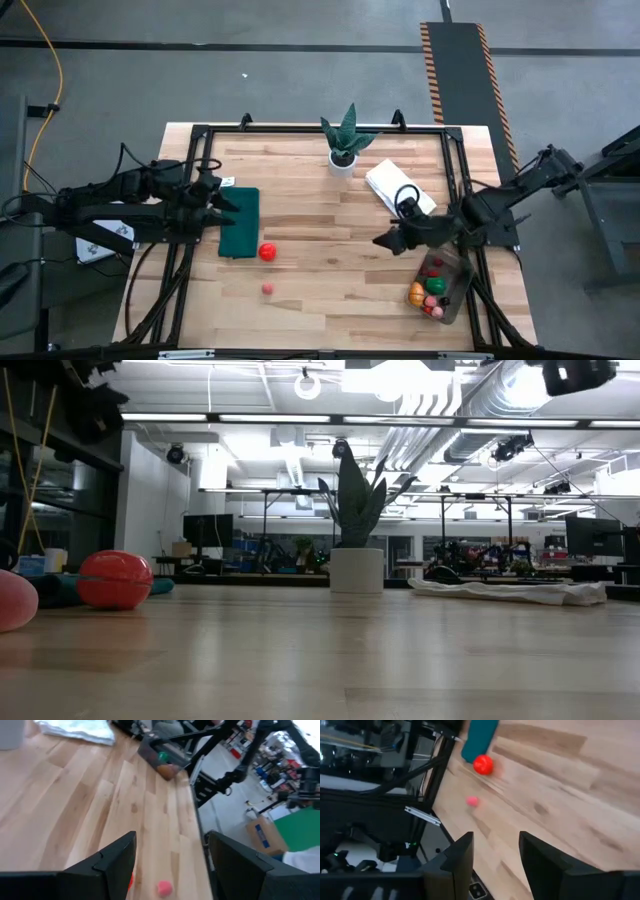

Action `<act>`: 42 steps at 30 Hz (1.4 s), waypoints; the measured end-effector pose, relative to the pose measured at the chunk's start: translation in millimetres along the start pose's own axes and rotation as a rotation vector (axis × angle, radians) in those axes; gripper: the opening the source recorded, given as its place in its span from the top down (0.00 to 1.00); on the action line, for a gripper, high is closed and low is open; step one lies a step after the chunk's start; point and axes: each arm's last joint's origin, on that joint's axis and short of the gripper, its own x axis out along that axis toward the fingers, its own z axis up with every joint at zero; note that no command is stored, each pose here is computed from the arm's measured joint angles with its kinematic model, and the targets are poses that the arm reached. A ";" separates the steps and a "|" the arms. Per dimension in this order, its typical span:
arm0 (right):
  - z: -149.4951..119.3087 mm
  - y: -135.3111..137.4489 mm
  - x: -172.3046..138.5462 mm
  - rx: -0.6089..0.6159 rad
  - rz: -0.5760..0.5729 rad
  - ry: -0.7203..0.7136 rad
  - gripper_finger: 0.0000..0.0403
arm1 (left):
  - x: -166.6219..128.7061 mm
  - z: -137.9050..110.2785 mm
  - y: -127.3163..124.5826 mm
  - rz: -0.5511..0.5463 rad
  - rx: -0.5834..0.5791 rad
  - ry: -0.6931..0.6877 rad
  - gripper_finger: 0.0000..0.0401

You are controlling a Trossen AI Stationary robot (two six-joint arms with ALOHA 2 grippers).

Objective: Pick and placing Produce into tupperware
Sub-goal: Put the pink peach into the black bin

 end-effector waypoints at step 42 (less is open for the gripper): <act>36.9 -7.6 12.1 -0.262 0.024 0.142 0.63 | 55.9 -47.6 -91.5 -0.021 -0.191 0.206 0.41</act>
